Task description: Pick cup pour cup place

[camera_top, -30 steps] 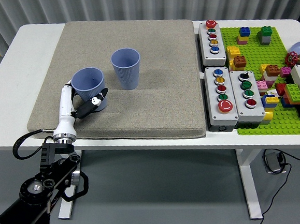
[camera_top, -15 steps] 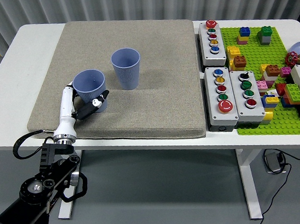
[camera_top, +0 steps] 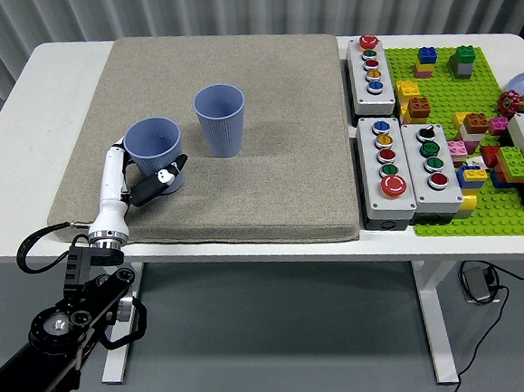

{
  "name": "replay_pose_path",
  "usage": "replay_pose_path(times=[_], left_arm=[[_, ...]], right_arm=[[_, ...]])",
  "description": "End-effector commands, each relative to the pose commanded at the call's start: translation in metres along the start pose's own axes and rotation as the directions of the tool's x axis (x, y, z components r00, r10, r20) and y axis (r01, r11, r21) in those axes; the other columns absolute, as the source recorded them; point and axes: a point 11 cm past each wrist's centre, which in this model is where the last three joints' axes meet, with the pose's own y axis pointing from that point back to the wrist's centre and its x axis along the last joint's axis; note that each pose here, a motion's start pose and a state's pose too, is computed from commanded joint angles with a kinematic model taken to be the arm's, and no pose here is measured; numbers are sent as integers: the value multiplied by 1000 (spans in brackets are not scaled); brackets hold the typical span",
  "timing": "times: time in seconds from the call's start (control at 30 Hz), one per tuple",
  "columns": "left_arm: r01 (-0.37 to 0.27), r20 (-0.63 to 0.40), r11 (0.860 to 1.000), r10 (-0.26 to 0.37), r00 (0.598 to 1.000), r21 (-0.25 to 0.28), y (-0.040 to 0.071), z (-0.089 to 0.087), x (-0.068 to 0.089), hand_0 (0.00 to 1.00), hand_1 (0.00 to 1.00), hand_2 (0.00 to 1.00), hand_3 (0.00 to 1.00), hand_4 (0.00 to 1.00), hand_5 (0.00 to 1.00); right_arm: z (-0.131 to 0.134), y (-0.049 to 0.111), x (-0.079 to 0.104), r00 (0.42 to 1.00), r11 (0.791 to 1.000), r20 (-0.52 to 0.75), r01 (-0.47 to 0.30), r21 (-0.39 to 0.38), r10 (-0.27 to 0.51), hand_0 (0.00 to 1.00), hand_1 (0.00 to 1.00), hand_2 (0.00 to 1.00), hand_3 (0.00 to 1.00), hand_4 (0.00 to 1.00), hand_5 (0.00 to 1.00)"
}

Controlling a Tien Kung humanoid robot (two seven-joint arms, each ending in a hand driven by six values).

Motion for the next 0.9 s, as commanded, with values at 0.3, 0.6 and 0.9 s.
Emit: replay_pose_path(times=[0.3, 0.6, 0.9], left_arm=[[-8, 0, 1000, 8, 1000, 5, 3, -4, 0, 556, 539, 580, 565, 798, 313], [-8, -2, 1000, 8, 1000, 1, 3, -3, 1, 559, 544, 596, 578, 809, 323], [1, 4, 1000, -1, 1000, 1, 3, -3, 0, 581, 592, 708, 703, 831, 354]], right_arm=[[1, 0, 0, 1000, 1000, 0, 0, -2, 0, 688, 653, 583, 578, 2, 158], [-1, 0, 1, 1000, 1000, 2, -1, 2, 1, 688, 653, 583, 578, 2, 158], [-1, 0, 1, 1000, 1000, 4, -1, 3, 1, 688, 653, 583, 578, 2, 158]])
